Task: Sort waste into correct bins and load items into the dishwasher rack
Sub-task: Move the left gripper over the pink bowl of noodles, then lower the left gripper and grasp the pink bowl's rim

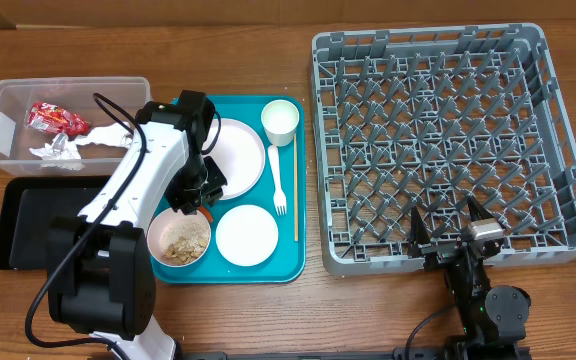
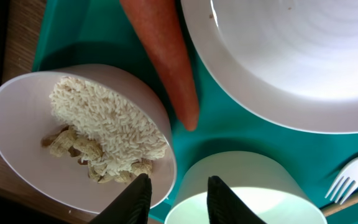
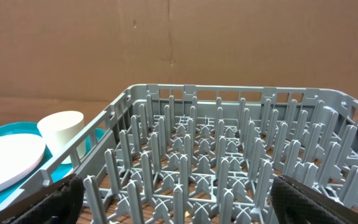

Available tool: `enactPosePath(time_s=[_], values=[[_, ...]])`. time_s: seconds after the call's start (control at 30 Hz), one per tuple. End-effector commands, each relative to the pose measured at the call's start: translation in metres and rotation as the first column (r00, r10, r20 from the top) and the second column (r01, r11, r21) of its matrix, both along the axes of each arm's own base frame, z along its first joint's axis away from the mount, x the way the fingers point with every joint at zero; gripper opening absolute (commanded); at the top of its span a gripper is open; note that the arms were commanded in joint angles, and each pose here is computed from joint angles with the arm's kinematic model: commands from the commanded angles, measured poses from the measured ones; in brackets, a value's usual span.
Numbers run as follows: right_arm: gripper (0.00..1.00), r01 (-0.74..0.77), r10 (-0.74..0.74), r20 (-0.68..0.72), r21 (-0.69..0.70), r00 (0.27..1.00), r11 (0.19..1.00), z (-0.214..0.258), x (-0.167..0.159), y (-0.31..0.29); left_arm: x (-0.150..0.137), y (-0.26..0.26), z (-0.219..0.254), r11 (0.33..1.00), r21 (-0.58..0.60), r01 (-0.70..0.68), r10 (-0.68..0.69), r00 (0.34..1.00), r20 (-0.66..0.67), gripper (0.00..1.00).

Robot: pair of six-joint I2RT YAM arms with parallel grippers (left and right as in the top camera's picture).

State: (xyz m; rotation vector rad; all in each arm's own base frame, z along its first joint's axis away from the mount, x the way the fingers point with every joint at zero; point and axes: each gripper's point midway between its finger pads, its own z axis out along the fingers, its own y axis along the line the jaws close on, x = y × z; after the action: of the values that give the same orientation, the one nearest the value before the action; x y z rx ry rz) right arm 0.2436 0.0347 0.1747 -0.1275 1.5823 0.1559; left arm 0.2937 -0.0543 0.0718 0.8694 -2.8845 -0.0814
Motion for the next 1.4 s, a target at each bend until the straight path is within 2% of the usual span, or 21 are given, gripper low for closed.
enactPosePath(time_s=[0.0,0.17,0.63,0.87,1.37], values=[[1.0,-0.002,0.002,0.0,0.004,1.0,1.0,-0.003,0.0,0.0,-0.004,0.003,0.001,1.0,0.029,-0.013,0.013,1.0,0.002,0.34],[1.0,-0.002,0.002,0.0,0.004,1.0,1.0,-0.003,0.0,0.0,-0.01,0.006,-0.007,0.998,0.045,-0.046,0.047,0.999,-0.014,0.36],[1.0,-0.002,0.002,0.0,0.004,1.0,1.0,-0.003,0.0,0.0,-0.005,0.006,-0.022,0.996,0.05,-0.077,0.076,0.997,0.027,0.35],[1.0,-0.002,0.002,0.0,0.003,1.0,1.0,-0.003,0.0,0.0,-0.013,0.006,-0.037,0.995,0.054,-0.087,0.086,0.996,0.019,0.35],[1.0,-0.002,0.002,0.0,0.004,1.0,1.0,-0.003,0.0,0.0,-0.009,0.004,-0.038,0.995,0.042,-0.089,0.087,0.996,0.033,0.22]])
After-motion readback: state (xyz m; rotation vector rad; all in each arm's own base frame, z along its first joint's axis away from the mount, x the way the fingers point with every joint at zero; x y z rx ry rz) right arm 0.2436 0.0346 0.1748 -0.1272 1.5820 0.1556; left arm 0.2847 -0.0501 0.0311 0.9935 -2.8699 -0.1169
